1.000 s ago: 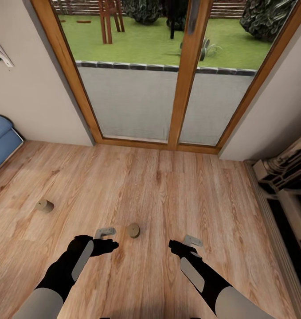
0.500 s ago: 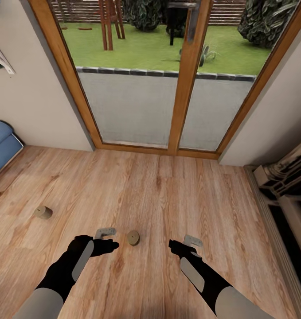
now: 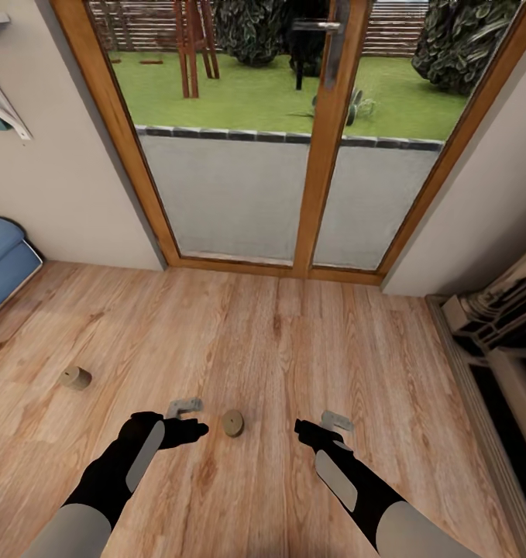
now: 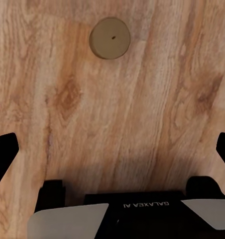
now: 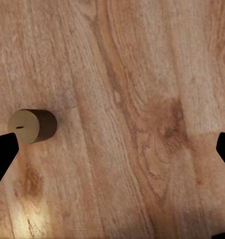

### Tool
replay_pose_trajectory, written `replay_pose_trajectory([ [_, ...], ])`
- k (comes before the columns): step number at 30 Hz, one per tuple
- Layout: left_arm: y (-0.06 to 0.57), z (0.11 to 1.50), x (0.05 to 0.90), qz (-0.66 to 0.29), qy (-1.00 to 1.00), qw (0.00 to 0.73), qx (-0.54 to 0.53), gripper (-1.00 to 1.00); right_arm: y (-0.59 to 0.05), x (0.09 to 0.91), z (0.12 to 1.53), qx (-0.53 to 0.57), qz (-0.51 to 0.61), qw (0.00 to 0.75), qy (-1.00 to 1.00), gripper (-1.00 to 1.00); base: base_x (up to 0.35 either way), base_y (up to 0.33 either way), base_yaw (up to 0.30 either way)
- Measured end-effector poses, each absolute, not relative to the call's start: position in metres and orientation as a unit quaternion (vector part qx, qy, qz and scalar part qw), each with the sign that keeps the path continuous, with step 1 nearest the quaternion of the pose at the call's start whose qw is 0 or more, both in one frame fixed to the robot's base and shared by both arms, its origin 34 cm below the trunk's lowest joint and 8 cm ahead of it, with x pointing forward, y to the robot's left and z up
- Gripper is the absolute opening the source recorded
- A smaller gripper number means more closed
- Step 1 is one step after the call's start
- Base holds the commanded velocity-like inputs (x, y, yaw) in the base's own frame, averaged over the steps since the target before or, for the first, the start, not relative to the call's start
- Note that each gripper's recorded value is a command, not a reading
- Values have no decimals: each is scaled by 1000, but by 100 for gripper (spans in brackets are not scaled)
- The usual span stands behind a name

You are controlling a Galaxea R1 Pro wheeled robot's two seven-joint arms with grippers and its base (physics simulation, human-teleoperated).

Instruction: Place each of the two pumpkins and all three candles from the living room inside a cabinet in the living room (use any cabinet), then make sure every cabinet is closed, and position the cauldron so it is next to a table in the living room.

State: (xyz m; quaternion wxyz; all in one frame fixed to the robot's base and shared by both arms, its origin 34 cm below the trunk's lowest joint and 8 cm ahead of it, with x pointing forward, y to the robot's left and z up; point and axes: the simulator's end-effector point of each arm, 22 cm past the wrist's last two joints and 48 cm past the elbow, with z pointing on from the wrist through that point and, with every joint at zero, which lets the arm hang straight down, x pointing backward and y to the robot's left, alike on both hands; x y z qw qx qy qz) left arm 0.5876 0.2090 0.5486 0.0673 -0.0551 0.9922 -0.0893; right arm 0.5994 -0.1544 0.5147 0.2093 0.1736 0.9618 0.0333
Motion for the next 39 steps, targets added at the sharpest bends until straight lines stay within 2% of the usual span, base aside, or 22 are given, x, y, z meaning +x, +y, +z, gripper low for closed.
replay_pose_trajectory([
  [7, 209, 553, 590, -89, 992, 71, -54, 100, -155, 604, 520, 174, 34, 216, 960, 100, 162, 0, 0],
  [39, 208, 575, 609, -93, 989, 101, -54, 100, -152, 624, 541, 172, 46, 243, 953, 100, 3, 0, 0],
])
